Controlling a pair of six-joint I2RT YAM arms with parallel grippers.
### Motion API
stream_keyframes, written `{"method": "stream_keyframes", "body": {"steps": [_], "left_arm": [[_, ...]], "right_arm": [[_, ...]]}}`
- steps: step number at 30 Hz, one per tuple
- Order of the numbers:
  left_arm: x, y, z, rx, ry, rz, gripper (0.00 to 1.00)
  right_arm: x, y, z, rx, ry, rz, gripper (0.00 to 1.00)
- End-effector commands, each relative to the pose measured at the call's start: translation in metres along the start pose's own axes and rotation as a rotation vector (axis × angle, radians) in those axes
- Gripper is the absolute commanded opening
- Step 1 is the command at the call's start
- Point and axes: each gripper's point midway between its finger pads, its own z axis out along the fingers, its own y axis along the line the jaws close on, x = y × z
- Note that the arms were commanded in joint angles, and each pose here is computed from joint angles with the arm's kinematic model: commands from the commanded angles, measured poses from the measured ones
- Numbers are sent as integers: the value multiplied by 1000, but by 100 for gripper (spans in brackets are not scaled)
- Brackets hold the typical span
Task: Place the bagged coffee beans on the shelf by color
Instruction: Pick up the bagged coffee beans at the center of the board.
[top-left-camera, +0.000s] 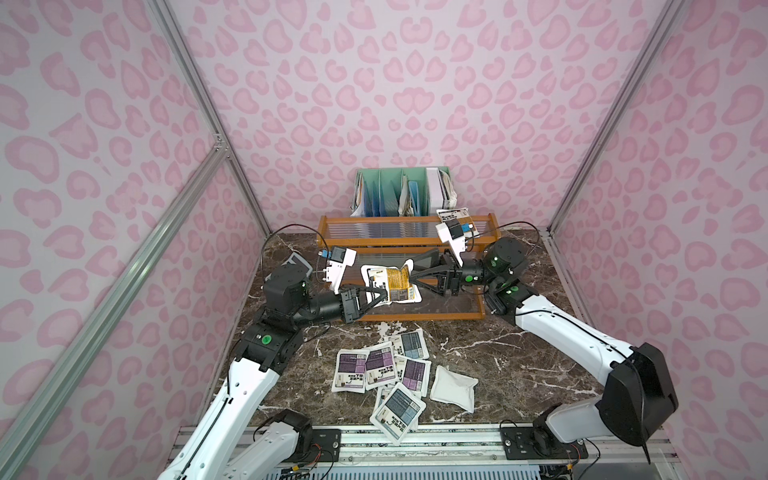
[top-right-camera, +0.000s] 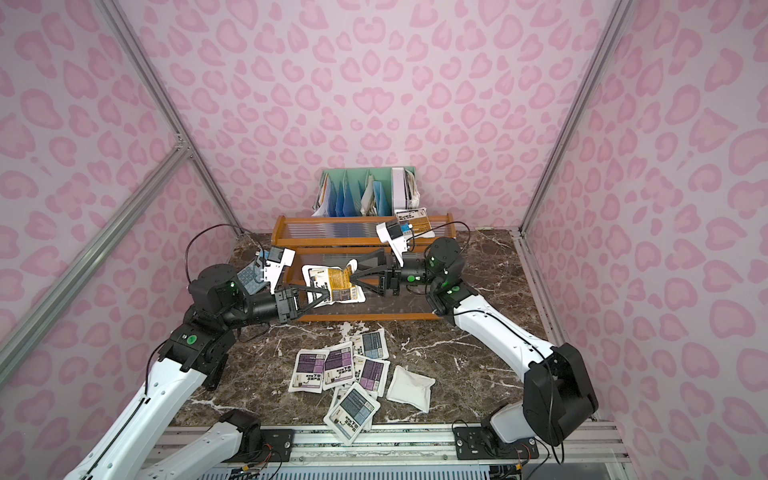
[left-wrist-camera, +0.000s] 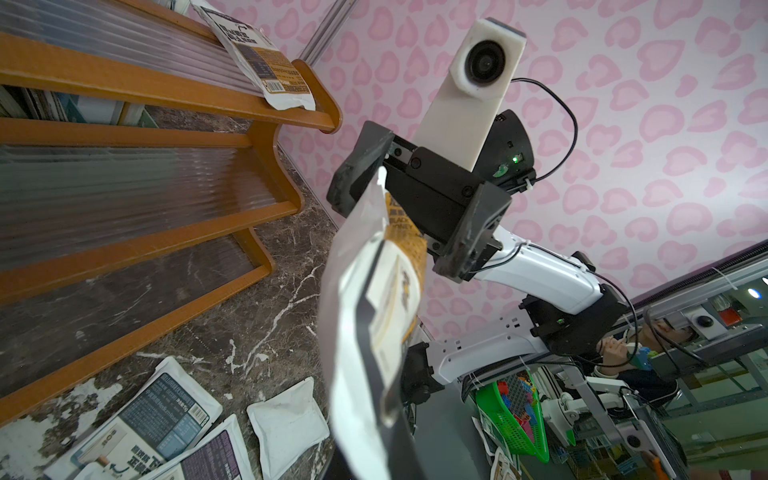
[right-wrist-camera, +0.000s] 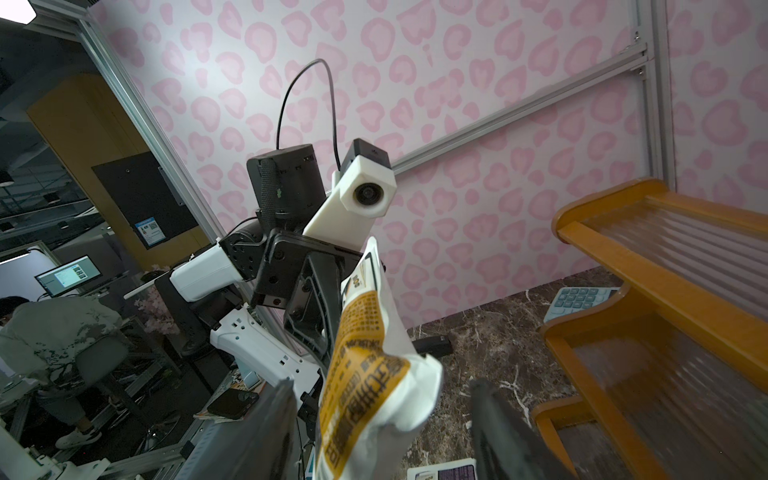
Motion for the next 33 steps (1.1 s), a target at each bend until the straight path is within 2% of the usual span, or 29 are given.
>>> {"method": "stream_keyframes", "body": {"steps": [1,4,7,12,15,18,19,20,24,27,30,33], "left_arm": [[-3,-5,1,29,-9,18,0],[-4,-4,3,32,-7,8,0],[-4,-4,3,34,-5,9,0],[-4,-1,4,16,-3,23,0],[-5,8,1,-52,-9,27,1],[-8,21,-3,-148,-26,30,18],[-9,26,-5,-186,-35,31,38],[-11,32,-9,-237,-49,33,45],[-19,64,-30,-462,-134,20,57],[-22,100,-52,-668,-220,-12,58],[-14,133,-74,-852,-264,-63,58],[-8,143,-77,-896,-258,-97,58]], "right_arm": [[-3,5,4,-34,0,-21,66],[-1,7,8,-52,-1,-14,63],[-1,5,10,-64,-7,5,52],[0,4,10,-58,-11,28,13],[3,-2,9,-26,-3,34,2],[5,-9,7,20,-2,42,0],[5,-13,5,44,-9,46,0],[3,-19,3,76,-20,51,0],[-12,-48,-10,227,-77,66,0],[-31,-71,-14,366,-137,60,0],[-55,-97,-14,577,-208,42,0],[-81,-120,-16,850,-308,33,0]]}}
